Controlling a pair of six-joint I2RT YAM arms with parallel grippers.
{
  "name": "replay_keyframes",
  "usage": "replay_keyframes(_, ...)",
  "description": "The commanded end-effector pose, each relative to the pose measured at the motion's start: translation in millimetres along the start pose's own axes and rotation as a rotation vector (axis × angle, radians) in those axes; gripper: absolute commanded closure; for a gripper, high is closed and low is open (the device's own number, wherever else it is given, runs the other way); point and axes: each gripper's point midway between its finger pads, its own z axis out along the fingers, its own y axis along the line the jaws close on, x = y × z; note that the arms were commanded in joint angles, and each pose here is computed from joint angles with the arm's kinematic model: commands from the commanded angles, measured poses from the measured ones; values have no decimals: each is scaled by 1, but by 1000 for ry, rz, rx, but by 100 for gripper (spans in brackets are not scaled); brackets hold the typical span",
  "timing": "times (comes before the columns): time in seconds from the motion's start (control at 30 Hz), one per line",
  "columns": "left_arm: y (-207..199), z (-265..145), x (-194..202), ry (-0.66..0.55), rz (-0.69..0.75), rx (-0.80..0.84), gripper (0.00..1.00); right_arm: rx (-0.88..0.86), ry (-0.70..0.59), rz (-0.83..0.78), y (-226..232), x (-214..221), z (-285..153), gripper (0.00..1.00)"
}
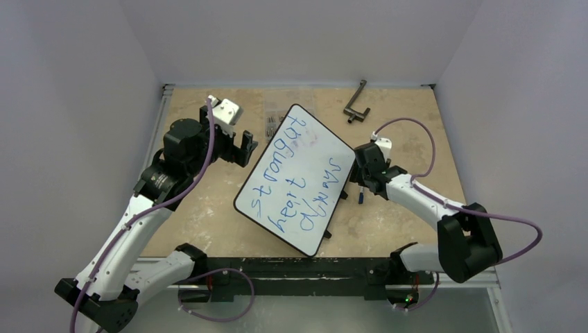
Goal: Write a sentence on the whiteboard
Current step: Reset both arms
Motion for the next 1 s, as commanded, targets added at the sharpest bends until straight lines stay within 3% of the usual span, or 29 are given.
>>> replay_keyframes(0.0, 3, -3, -6, -32, 22, -17, 10, 7, -75, 41, -5, -21, -13, 38)
replay_keyframes(0.17, 5, -3, -7, -31, 13, -27, 7, -45, -128, 44, 0, -41, -32, 9)
replay_keyframes(0.23, 7, -3, -6, -30, 8, -42, 5, -91, -163, 39, 5, -52, -44, 2)
replay_keyframes(0.33, 10, -3, -6, -32, 1, -58, 0, -210, -240, 23, 17, -71, -68, 1)
replay_keyframes(0.63, 17, -2, -4, -39, -31, -82, 0, -692, -494, 14, 59, -114, -180, 1)
replay_keyframes(0.8, 18, -2, -3, -37, -34, -85, 0, -930, -489, -35, 81, -106, -224, 1)
replay_keyframes(0.97, 19, -2, -3, -35, -34, -86, 0, -1005, -455, -43, 84, -97, -240, 1)
